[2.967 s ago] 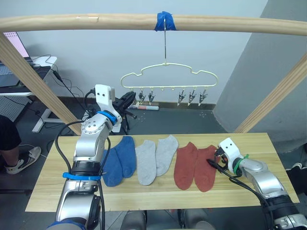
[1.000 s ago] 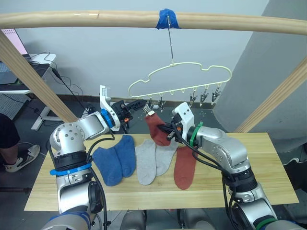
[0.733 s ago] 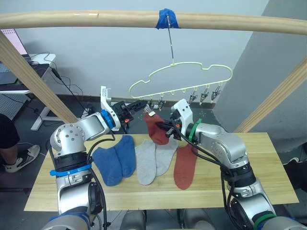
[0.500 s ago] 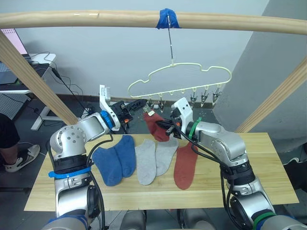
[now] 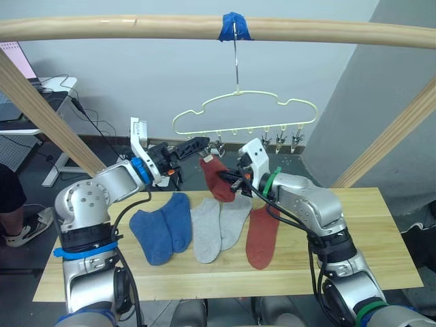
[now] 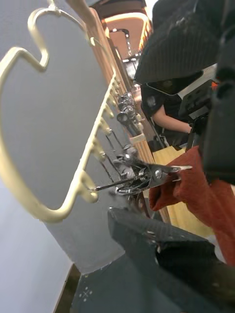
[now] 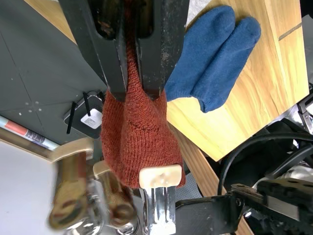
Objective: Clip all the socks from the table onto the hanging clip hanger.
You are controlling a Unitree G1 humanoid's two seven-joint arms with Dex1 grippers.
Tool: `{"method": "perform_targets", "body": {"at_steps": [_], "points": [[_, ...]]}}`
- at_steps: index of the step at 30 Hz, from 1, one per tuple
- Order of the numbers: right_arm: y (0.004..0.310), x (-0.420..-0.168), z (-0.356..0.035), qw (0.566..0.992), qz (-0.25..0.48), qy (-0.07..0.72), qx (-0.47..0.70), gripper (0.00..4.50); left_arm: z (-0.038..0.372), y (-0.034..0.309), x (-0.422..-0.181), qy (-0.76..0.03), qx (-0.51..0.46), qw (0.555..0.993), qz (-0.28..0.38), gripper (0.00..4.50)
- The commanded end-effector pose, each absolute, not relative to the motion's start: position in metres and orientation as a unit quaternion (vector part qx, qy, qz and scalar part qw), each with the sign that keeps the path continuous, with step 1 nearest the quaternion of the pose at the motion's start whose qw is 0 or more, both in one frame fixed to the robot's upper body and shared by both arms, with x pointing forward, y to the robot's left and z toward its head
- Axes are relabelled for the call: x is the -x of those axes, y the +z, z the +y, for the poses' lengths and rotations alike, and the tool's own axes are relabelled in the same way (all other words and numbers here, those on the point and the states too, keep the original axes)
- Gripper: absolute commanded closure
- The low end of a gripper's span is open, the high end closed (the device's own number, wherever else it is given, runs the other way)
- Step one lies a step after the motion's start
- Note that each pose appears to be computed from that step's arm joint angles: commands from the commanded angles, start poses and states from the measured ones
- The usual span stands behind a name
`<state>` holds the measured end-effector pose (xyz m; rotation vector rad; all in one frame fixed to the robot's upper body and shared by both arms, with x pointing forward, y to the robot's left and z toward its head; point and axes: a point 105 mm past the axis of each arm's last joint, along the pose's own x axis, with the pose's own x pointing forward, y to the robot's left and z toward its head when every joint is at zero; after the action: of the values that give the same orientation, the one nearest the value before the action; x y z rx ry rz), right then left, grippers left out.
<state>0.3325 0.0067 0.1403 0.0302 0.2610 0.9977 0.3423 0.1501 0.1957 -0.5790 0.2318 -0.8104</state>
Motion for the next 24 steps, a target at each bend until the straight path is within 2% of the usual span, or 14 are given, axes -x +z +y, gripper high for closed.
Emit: {"method": "perform_targets", "body": {"at_steps": [1, 3, 4, 8, 14, 19, 24], "points": [[0.147, -0.332, 0.022, 0.865, 0.107, 0.489, -0.021, 4.23, 0.151, 0.202, -0.334, -0.402, 0.231, 0.880, 0.099, 0.01], [0.146, -0.332, 0.027, 0.863, 0.114, 0.490, -0.041, 3.73, 0.152, 0.199, -0.332, -0.406, 0.209, 0.884, 0.103, 0.00], [0.145, -0.333, 0.028, 0.864, 0.116, 0.487, -0.046, 3.27, 0.153, 0.198, -0.331, -0.405, 0.200, 0.886, 0.105, 0.00], [0.138, -0.335, 0.024, 0.869, 0.127, 0.475, -0.050, 2.06, 0.157, 0.193, -0.329, -0.404, 0.175, 0.891, 0.110, 0.00], [0.113, -0.327, -0.010, 0.885, 0.146, 0.443, -0.006, 0.04, 0.169, 0.187, -0.331, -0.378, 0.134, 0.910, 0.103, 0.00], [0.118, -0.303, -0.065, 0.903, 0.121, 0.410, 0.048, 0.04, 0.179, 0.188, -0.330, -0.337, 0.029, 0.940, 0.048, 0.00], [0.142, -0.286, -0.088, 0.915, 0.071, 0.392, 0.059, 0.04, 0.169, 0.189, -0.323, -0.340, -0.038, 0.940, -0.006, 0.00]]}}
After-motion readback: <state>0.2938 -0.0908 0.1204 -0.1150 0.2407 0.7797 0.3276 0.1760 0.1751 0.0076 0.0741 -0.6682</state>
